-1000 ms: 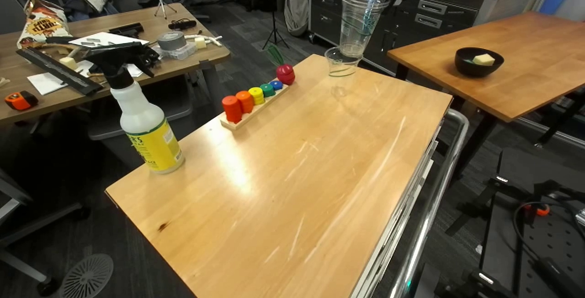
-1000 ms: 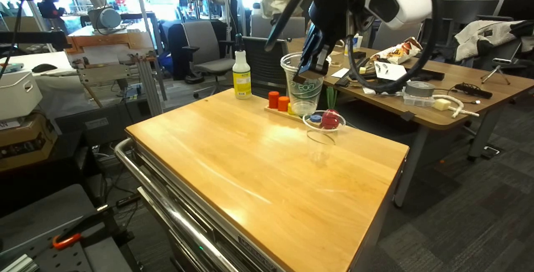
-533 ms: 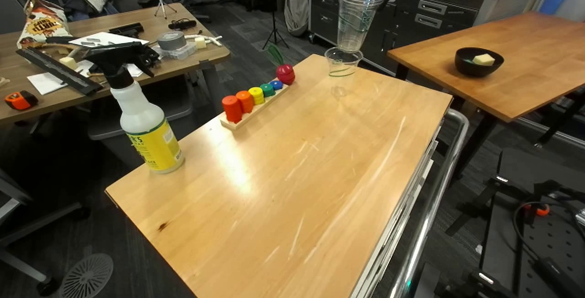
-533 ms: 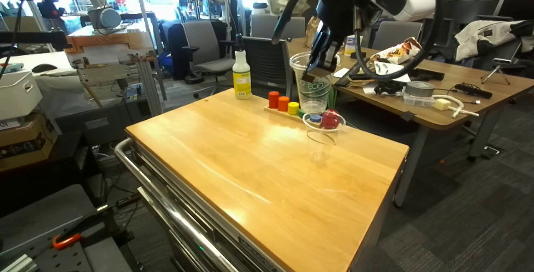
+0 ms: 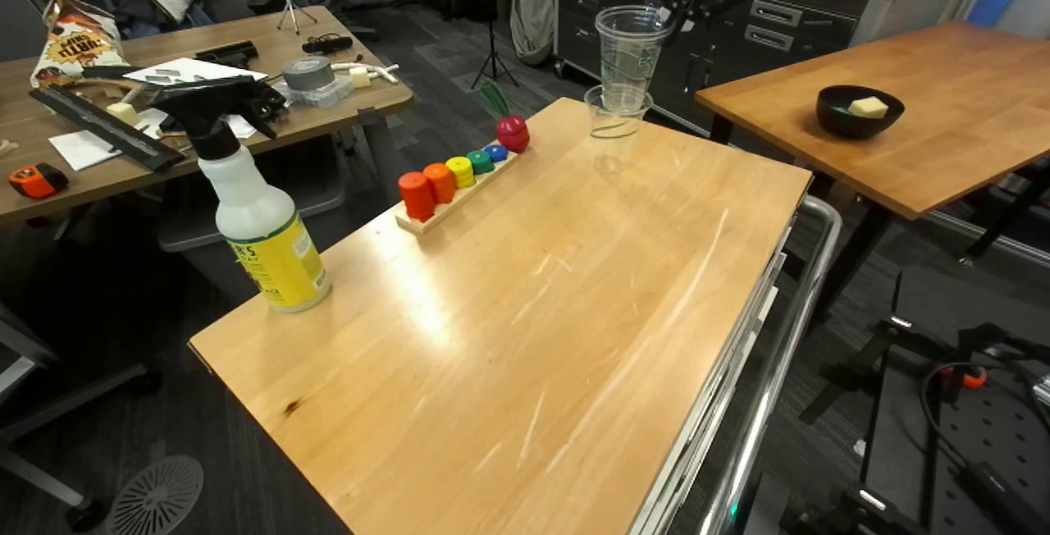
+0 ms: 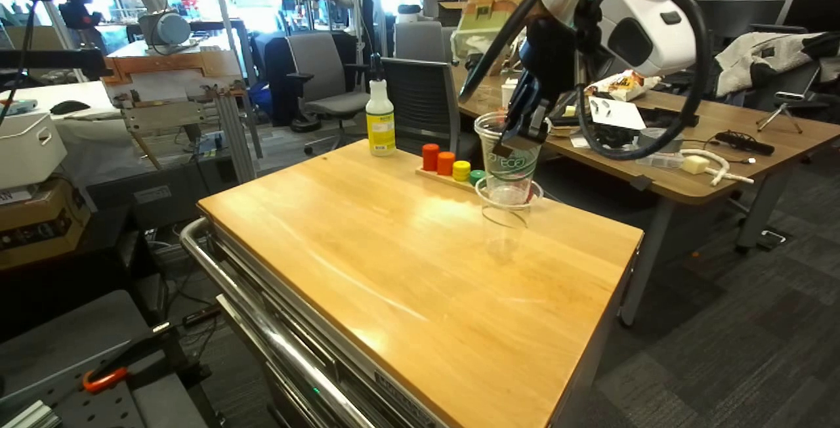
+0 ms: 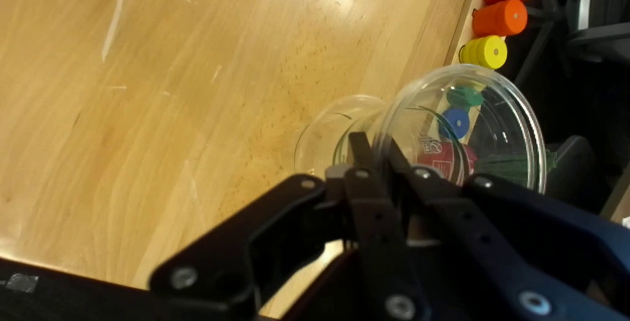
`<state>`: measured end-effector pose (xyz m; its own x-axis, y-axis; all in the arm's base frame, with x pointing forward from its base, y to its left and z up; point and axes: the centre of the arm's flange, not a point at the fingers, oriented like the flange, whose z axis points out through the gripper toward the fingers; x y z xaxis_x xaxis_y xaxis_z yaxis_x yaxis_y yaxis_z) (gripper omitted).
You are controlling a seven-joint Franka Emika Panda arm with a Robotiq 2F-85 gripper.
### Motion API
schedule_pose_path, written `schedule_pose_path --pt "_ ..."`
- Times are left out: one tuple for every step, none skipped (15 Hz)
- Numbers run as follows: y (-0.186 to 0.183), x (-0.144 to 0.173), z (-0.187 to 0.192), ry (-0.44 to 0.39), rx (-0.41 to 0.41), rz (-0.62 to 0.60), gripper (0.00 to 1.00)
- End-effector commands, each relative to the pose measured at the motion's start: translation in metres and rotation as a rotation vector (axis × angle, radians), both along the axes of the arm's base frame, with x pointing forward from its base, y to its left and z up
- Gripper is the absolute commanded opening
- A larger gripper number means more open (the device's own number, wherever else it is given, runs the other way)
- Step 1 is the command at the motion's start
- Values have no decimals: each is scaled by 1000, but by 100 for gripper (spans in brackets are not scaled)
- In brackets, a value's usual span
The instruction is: Take the cup on the left and place it inside the cup that's in the middle, then put both inside the cup on the right
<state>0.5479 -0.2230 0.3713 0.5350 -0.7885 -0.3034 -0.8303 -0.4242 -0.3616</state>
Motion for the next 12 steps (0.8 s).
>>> schedule_pose_path --pt "-7 25 6 -1 -15 -28 2" --pt "-7 28 4 3 -13 -27 2" --pt "-7 29 3 7 -10 -21 2" --pt "-5 31 0 14 -7 -16 2" --pt "-3 31 -4 17 -3 -13 2" --pt "0 31 -8 25 5 -6 2" --pt "2 31 -11 34 5 5 3" --pt "4 31 -14 39 7 12 32" --pt "4 32 -15 43 2 14 33" --pt "6 33 -16 45 3 18 39" --pt "7 33 -17 48 -1 21 47" --pt "8 32 -16 53 -9 24 55"
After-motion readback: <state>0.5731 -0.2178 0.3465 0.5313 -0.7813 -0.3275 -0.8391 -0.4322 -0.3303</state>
